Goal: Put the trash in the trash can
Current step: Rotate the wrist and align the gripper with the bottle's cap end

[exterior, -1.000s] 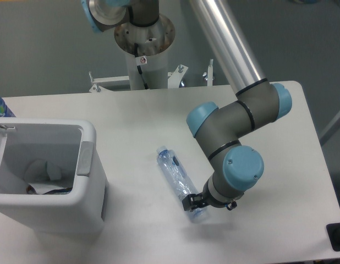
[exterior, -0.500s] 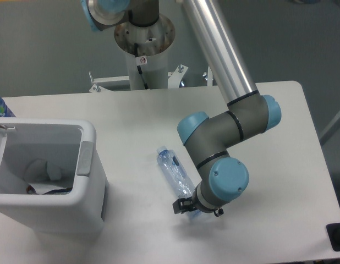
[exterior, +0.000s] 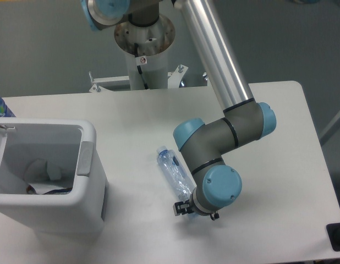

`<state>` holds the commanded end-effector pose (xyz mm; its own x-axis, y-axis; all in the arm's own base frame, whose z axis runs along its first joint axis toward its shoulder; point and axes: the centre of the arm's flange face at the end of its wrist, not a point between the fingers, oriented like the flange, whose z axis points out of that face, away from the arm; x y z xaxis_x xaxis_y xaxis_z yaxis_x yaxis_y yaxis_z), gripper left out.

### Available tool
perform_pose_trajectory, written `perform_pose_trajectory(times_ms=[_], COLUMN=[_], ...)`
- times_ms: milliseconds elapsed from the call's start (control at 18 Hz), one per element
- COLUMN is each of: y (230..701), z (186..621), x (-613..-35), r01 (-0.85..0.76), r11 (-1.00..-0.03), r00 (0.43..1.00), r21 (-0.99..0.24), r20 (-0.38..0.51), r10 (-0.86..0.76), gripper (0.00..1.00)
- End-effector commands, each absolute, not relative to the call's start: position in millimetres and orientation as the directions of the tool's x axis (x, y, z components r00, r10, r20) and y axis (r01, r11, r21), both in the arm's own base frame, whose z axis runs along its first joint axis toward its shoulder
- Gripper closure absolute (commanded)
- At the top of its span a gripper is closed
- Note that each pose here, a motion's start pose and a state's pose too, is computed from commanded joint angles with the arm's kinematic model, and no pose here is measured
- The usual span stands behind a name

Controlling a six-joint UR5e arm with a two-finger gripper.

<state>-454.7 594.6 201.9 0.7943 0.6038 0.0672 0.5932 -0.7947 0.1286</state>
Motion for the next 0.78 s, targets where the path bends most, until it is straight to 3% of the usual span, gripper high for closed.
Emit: perform_pose_trajectory(times_ms=[556, 778], y=[594.6, 594.8], z=[213.9, 226.3], x=[-454.3, -455.1], r01=[0.606, 0.609], r11=[-0.788, -0.788], r00=[0.786, 0.786], r21=[0.112, 0.092], r20=[0.065, 0.069], r10=[0.614, 0.615], gripper=[0.56, 0.57])
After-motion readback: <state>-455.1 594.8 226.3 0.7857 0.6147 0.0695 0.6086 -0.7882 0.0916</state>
